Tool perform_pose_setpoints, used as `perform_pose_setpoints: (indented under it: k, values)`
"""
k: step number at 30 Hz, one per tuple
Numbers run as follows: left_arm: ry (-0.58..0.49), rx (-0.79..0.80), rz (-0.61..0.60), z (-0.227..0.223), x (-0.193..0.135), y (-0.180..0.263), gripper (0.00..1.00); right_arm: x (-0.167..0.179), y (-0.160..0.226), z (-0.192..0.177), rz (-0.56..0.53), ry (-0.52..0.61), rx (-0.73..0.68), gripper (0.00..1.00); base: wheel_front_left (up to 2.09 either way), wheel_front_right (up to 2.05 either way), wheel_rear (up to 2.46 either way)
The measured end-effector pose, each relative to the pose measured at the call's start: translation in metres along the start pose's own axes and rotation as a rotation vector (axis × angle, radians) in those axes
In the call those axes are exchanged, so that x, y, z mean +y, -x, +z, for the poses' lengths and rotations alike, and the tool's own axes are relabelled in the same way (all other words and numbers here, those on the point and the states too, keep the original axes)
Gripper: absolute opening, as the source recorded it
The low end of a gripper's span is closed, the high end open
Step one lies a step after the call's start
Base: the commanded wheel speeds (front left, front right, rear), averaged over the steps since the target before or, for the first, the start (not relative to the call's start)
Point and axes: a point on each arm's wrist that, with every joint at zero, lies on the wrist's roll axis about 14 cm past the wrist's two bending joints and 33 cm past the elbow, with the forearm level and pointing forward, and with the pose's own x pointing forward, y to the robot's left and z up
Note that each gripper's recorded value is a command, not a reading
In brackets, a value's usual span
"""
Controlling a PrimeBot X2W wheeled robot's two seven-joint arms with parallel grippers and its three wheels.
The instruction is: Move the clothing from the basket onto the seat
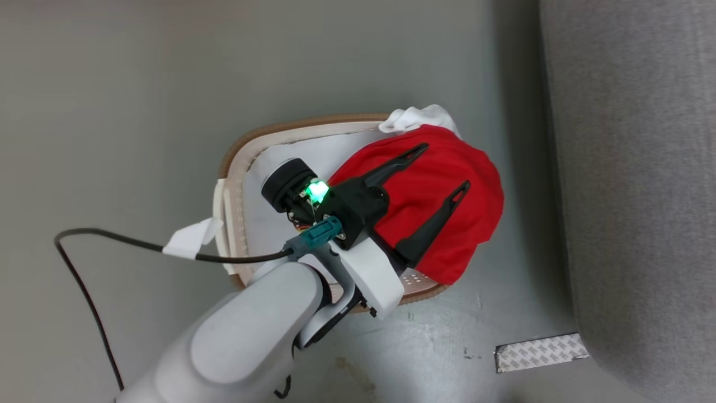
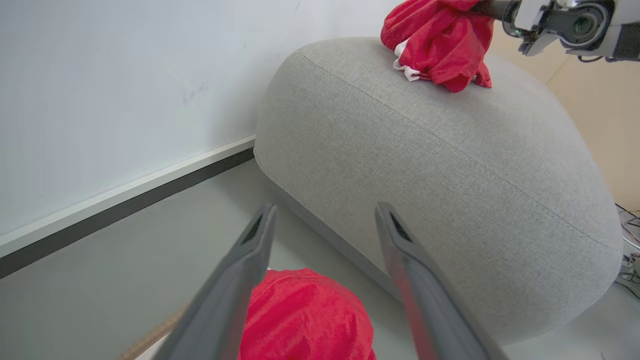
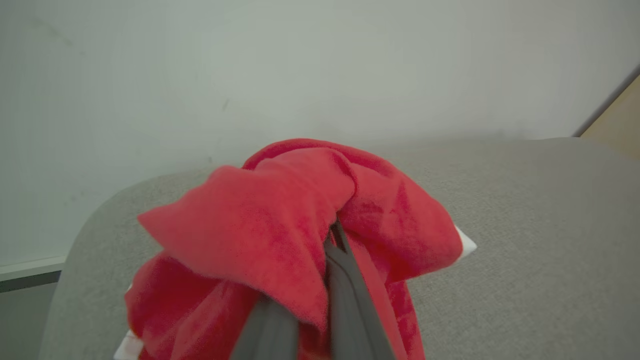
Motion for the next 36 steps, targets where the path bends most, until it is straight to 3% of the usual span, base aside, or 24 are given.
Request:
perform_pose_setpoints:
  k: [2,4,5,6,7,18,26,31,36]
  values:
    - [0.005,0.010,0.020,-0.006,0.006,0.004,1.00,0.007,-0.004,-0.028,0.009,0.014,0.094,0.00,0.00,0.00,0.00]
    - [0.003,0.018,0.032,-0.008,0.009,0.007,1.00,0.011,-0.001,-0.050,0.014,0.026,0.185,0.24,0.00,0.00,0.00]
    - [-0.001,0.016,0.036,-0.006,0.010,0.007,1.00,0.012,0.001,-0.056,0.017,0.028,0.217,0.44,0.00,0.00,0.00]
    - [-0.005,0.014,0.036,-0.004,0.010,0.007,1.00,0.013,0.004,-0.058,0.023,0.037,0.239,0.83,0.00,0.00,0.00]
    - [-0.008,0.010,0.034,-0.001,0.008,0.007,1.00,0.013,0.006,-0.059,0.029,0.039,0.255,1.00,0.00,0.00,0.00]
    - [-0.031,-0.034,0.060,0.031,-0.011,0.016,1.00,0.024,0.056,-0.036,0.155,0.138,0.340,1.00,0.00,0.00,0.00]
    - [-0.078,-0.148,0.179,0.091,-0.012,0.044,1.00,0.011,0.104,0.080,0.234,0.225,0.071,1.00,0.00,0.00,0.00]
    - [-0.108,-0.223,0.290,0.128,-0.009,0.073,1.00,0.030,0.146,0.138,0.331,0.185,-0.130,1.00,0.00,0.00,0.00]
    - [-0.116,-0.290,0.397,0.154,-0.005,0.109,1.00,0.037,0.183,0.164,0.384,0.091,-0.285,1.00,0.00,0.00,0.00]
